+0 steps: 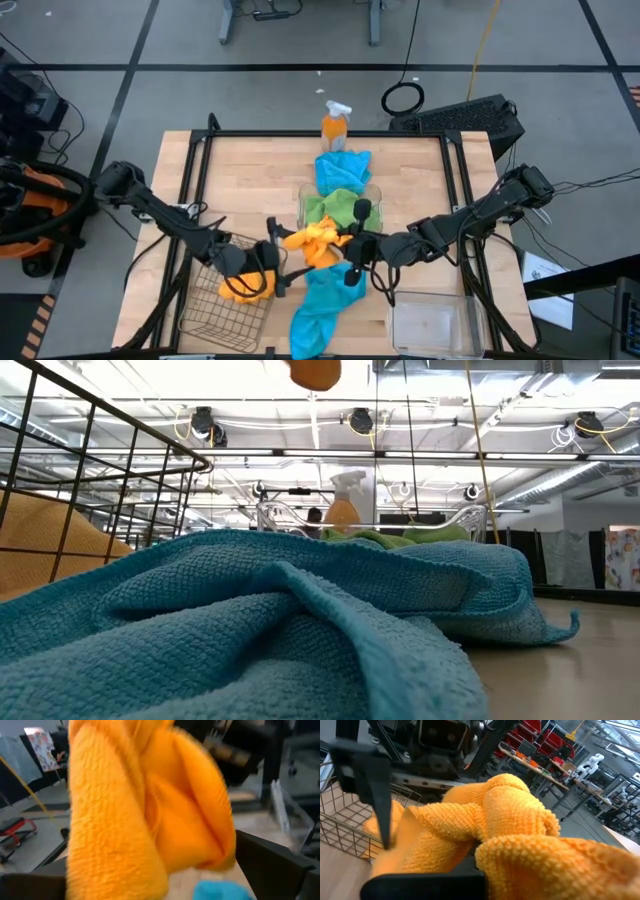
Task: Sort microfiber towel by color & place in baskets
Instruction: Put the yellow towel into the mesh basket
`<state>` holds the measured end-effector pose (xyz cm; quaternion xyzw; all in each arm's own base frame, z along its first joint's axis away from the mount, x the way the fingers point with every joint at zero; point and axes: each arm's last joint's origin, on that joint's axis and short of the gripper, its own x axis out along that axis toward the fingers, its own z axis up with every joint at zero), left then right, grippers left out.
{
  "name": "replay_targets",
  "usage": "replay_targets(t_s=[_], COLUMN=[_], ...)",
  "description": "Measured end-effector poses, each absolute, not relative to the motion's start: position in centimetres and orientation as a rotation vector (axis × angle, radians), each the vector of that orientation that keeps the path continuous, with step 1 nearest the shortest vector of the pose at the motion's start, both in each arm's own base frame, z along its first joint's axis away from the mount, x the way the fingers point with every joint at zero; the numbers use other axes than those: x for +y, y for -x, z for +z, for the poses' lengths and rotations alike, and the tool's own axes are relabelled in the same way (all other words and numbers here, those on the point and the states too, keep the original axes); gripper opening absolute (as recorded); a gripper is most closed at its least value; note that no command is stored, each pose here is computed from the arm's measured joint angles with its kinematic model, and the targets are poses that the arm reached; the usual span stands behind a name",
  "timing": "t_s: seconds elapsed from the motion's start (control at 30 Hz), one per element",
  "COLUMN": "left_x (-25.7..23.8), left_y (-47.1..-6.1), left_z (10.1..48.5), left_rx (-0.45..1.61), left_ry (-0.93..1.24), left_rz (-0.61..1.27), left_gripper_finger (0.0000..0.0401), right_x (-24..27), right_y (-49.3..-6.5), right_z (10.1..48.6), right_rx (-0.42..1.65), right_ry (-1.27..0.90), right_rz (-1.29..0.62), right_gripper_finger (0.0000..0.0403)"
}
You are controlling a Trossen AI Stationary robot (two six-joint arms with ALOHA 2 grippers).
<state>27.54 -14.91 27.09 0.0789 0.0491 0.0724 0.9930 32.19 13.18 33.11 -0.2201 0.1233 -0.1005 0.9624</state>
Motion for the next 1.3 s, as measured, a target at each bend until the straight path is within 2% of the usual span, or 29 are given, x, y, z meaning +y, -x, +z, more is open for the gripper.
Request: replay_targets(t_s=[0.17,0.3,0.4,0.57,0.6,0.63,0.73,0.87,1.07,1.17,1.3], left_x=[-14.6,-14.0,-13.8,-13.9,-13.9,-13.9,-14.0,-14.0,-13.2,-13.0,-13.1], left_y=[-28.2,-28.6,-28.7,-28.6,-28.5,-28.3,-27.7,-26.2,-22.9,-20.6,-17.9], left_z=[27.5,27.4,27.4,27.5,27.6,27.8,28.3,28.7,28.5,28.1,27.4], left_rx=[0.024,0.027,0.025,0.024,0.028,0.026,0.044,0.113,0.321,0.467,0.681], left_ry=[-0.127,-0.125,-0.125,-0.208,-0.228,-0.237,-0.26,-0.266,-0.144,-0.014,0.205], left_rz=[0.167,0.172,0.154,0.138,0.135,0.137,0.133,0.121,0.1,0.04,-0.025], left_gripper_finger=[0.0382,0.0339,0.0264,0.0073,0.004,0.0026,0.0032,0.0035,0.0024,0.003,0.0037], right_x=[13.1,13.1,13.1,13.1,13.1,13.1,13.2,13.3,13.5,13.4,13.3], right_y=[-32.3,-32.3,-32.3,-32.3,-32.3,-32.3,-32.2,-31.7,-30.8,-30.3,-29.9], right_z=[33.4,33.5,33.6,33.5,33.4,33.4,33.1,32.0,30.4,29.8,29.3], right_rx=[0.226,0.208,0.203,0.216,0.22,0.223,0.251,0.345,0.491,0.551,0.602], right_ry=[0.427,0.415,0.411,0.417,0.42,0.421,0.39,0.354,0.319,0.291,0.276], right_rz=[-0.21,-0.213,-0.214,-0.21,-0.209,-0.209,-0.206,-0.201,-0.204,-0.219,-0.235], right_gripper_finger=[0.0016,0.0016,0.0016,0.0022,0.0028,0.0036,0.0078,0.0161,0.028,0.0312,0.0323])
